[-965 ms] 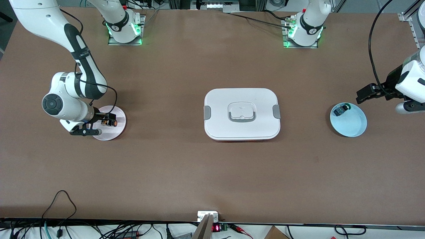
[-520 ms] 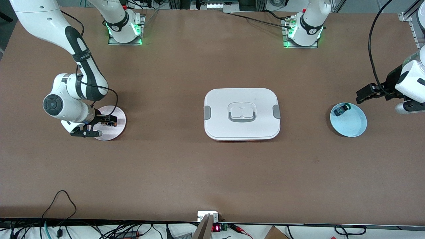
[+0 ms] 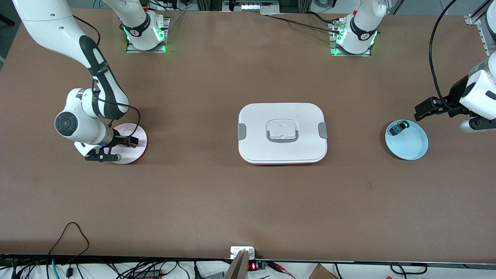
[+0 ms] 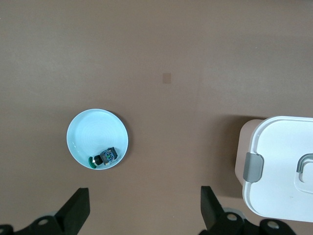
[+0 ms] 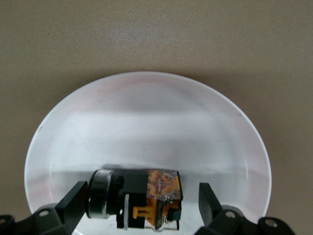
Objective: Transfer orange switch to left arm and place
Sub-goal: 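Close the right gripper on the orange switch and lift it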
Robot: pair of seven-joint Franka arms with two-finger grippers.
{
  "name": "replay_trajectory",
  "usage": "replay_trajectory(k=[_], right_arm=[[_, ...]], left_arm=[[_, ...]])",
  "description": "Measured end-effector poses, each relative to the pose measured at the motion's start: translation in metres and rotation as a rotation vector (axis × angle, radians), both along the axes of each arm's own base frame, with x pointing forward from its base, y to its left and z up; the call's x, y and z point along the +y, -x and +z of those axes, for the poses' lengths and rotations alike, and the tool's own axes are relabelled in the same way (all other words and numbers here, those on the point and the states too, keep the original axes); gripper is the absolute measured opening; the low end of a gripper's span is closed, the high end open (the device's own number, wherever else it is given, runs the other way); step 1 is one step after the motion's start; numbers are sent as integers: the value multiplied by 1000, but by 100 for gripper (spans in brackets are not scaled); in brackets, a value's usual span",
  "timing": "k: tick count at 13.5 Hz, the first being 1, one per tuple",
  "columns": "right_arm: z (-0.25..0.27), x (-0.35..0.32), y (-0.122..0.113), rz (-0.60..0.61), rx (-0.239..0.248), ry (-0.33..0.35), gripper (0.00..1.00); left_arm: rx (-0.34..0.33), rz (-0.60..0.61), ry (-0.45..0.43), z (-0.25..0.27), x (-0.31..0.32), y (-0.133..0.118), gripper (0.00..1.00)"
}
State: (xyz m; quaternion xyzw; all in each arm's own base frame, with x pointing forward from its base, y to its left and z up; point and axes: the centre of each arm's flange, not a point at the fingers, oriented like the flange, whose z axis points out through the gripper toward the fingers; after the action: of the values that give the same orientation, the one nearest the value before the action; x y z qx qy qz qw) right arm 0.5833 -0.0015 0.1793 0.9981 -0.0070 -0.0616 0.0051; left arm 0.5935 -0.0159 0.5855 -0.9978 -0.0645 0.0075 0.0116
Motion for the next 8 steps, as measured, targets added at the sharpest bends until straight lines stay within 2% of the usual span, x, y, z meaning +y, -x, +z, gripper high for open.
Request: replay_trajectory(k=[5,7,8], right_arm=[[-4,3,1,5,5,0,97],[-4,3,0,5,5,0,83],[-4,3,0,6,5,0,82]], left_arm=[[0,0,0,0,0,0,100],[0,0,0,0,0,0,100],[-1,0,0,0,0,0,100]])
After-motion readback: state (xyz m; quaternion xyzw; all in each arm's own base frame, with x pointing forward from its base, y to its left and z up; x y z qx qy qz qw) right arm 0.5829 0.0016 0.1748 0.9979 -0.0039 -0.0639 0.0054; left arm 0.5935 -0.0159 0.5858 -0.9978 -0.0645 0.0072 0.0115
